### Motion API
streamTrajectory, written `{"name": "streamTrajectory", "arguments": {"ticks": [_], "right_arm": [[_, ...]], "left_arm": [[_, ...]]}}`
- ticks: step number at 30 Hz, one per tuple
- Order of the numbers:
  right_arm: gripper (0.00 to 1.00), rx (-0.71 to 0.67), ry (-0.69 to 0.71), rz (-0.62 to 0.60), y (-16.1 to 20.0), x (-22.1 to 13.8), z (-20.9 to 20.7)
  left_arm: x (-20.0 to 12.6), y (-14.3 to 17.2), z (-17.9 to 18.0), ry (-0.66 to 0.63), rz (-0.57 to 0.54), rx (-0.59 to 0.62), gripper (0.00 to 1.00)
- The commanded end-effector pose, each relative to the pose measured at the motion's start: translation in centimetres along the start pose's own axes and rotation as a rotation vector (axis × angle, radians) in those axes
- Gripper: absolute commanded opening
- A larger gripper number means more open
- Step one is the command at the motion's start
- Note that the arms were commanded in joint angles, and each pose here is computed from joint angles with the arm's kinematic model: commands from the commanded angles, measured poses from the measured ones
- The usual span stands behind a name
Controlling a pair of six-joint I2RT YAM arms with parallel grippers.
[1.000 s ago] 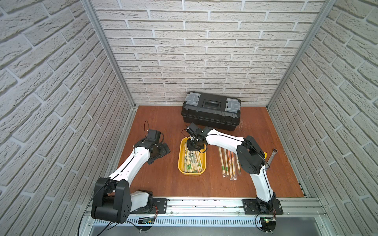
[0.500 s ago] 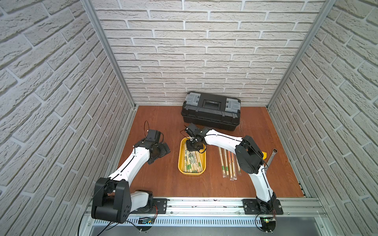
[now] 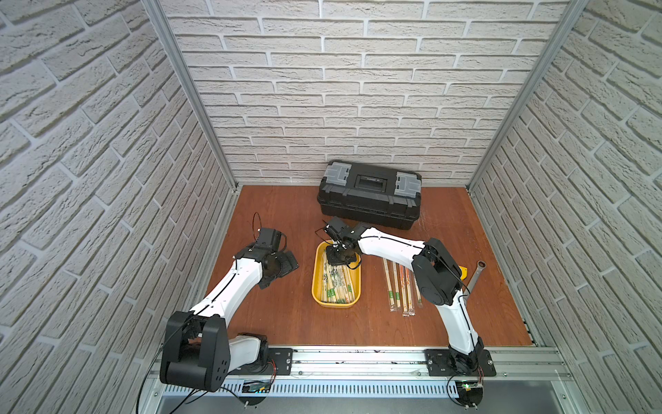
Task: Take the paired disposable chopsticks out of the storage box
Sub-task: Pick up the paired disposable chopsticks from the storage box.
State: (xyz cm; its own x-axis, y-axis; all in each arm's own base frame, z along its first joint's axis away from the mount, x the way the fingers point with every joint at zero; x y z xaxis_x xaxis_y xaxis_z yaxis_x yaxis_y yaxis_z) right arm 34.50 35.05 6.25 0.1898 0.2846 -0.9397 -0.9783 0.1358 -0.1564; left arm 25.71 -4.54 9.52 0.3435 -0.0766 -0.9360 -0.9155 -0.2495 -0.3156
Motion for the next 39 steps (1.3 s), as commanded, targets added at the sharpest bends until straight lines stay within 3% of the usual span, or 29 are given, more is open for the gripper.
{"name": "streamTrajectory", "arguments": {"ticks": [1,8,39], "right_arm": [[0.29,-0.004,-0.047,-0.035,0.1,-2.9,1.1],[0.3,-0.024,-0.087,-0.037,0.8,-3.8,2.8],[0.27,-0.038,-0.043,0.045,1.8,1.3,3.9]], "left_arm": [[-0.2,-0.2,0.1,0.002,-0.018,-0.013,0.98],[-0.2,-0.4,0.6,-0.014,-0.016,-0.013,0.98],[-0.1,-0.2,1.2,-0.007,-0.014,-0.038,0.98]]}}
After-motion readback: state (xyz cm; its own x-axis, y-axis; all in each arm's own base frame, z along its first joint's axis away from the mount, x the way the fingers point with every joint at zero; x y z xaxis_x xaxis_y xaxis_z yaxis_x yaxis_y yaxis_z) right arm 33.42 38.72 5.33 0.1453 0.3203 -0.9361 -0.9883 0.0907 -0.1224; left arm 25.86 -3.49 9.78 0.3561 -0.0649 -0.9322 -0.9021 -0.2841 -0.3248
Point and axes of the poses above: each gripper's point midway between its finger pads, its own x axis out along the fingers, its own z axis along the line the jaws close on, y = z × x, the point moved 2 cm from there along -x, back along the fingers, and after that the axes turned 15 degrees about x, right-handed, at the moved point
